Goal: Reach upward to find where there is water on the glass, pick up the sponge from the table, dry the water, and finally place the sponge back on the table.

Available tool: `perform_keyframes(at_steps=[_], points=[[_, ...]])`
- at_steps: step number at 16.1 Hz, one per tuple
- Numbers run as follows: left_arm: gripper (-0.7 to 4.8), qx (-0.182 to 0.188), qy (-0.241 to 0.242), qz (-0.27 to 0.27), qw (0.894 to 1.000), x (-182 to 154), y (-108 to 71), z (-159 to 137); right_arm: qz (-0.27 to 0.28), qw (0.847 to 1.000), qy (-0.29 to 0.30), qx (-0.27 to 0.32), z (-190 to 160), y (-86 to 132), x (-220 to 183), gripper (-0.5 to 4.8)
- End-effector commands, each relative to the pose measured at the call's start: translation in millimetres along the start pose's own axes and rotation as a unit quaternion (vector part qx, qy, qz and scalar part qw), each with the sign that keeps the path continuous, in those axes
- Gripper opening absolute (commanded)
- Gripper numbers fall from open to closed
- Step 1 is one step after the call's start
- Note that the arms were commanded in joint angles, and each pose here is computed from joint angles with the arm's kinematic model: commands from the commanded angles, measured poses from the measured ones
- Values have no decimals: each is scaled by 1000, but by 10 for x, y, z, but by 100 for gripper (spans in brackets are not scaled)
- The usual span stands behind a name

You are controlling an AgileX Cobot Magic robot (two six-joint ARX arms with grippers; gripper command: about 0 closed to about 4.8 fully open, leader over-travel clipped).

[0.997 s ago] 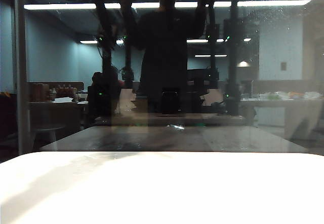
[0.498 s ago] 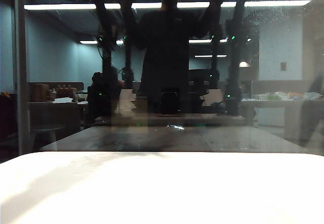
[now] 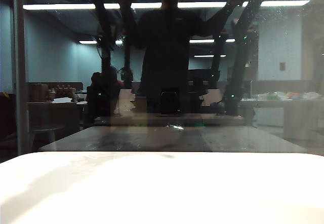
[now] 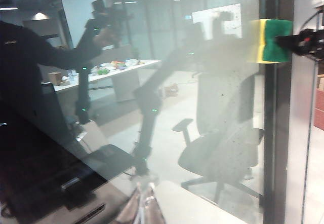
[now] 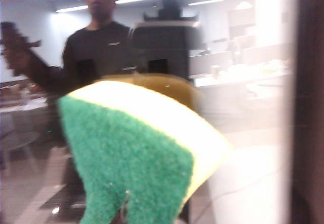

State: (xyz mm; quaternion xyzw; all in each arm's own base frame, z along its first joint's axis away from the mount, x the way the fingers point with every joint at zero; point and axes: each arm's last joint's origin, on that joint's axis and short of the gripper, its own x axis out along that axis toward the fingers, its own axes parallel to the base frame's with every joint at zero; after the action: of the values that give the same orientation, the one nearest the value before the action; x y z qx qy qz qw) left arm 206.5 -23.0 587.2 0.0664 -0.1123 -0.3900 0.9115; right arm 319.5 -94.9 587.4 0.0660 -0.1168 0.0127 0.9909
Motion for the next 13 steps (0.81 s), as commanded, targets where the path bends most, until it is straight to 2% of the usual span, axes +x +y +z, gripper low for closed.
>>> perform_keyframes(at_steps=[1,5,9,13], points=[[-5,7,-7,-1,1000,-19,-18,37,9,1000,2,3,25,27,-31,-6],[-5,7,-7,-1,1000,-19,-18,37,68,998,12,9,-65,388,74,-6],[-5,9,-8,-1,1000,-19,-18,41,139,990,28,8,-257,908,233,-6],[-5,10,-10,-1,1000,-19,-18,44,196,978,68,24,-623,1468,447,-6]])
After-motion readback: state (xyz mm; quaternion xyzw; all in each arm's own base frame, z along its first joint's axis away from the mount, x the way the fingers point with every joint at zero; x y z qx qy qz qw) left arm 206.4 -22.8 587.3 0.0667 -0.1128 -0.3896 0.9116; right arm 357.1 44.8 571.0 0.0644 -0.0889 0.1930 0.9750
